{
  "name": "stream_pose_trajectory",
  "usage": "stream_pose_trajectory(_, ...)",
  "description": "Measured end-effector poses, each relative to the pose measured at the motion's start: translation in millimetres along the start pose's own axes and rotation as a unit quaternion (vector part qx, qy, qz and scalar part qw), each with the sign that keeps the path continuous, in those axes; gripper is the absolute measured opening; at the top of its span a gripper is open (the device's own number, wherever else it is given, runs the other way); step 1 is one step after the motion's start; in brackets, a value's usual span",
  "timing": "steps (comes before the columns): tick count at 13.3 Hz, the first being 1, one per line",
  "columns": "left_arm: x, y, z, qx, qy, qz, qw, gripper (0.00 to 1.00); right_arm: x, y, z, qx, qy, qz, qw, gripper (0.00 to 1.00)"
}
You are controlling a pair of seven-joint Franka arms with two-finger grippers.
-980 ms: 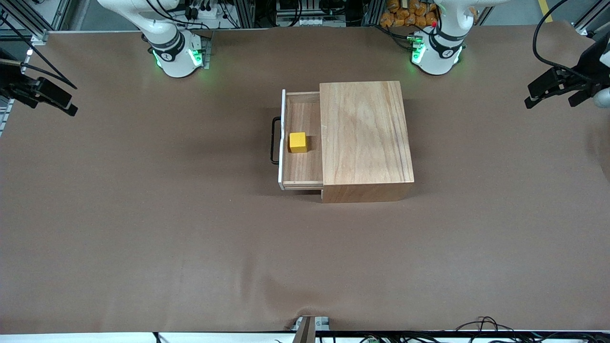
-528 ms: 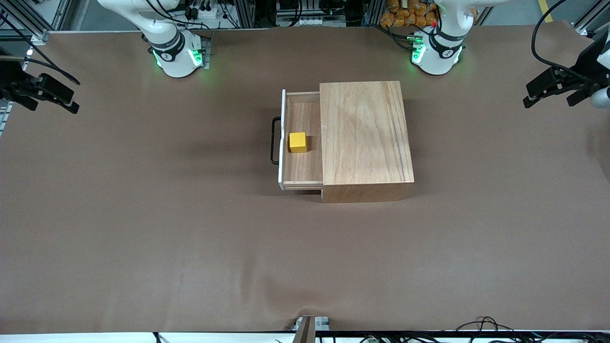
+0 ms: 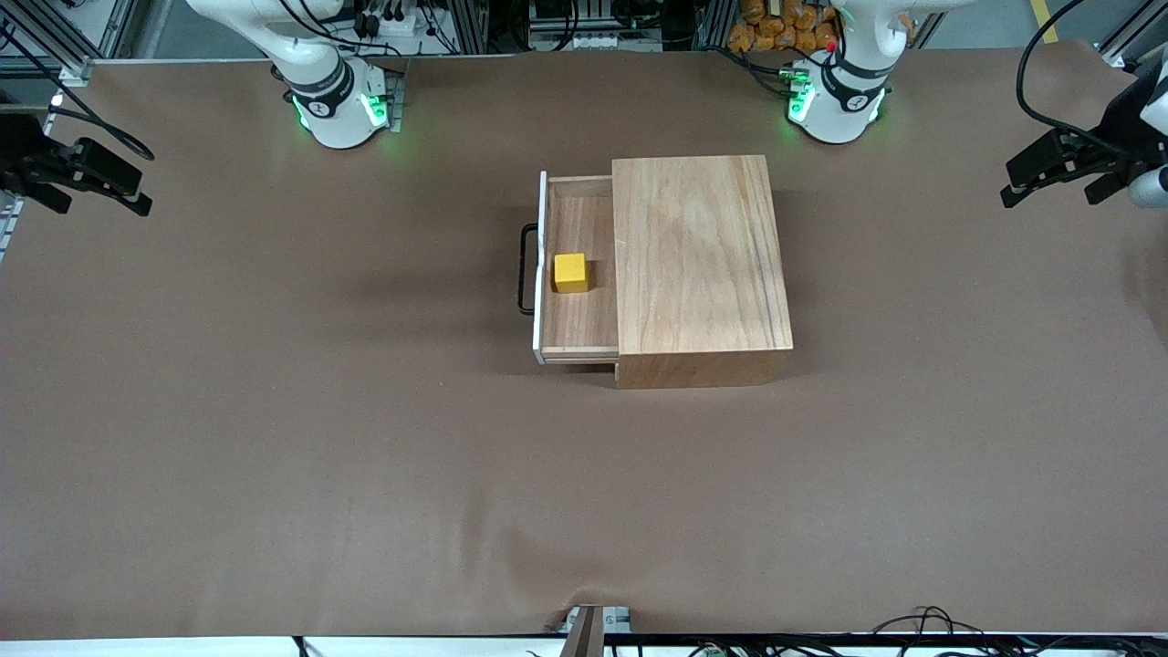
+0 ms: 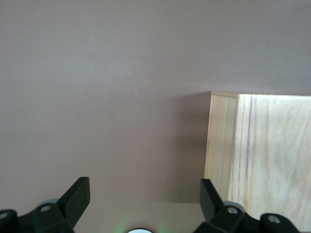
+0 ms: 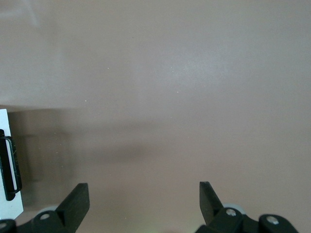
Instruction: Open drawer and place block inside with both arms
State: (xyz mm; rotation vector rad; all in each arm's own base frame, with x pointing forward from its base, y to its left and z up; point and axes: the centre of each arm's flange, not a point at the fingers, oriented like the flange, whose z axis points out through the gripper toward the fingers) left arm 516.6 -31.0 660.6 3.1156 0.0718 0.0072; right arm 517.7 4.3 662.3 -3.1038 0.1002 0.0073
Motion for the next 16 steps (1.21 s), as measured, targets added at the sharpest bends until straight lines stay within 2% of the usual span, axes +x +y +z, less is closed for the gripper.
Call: stream_pose_trajectory(16, 5.9, -1.1, 1.6, 0.0, -0.005, -0.001, 1.0, 1.0, 0.1, 1.0, 0.0, 0.0, 0.0, -0.008, 1.0, 1.0)
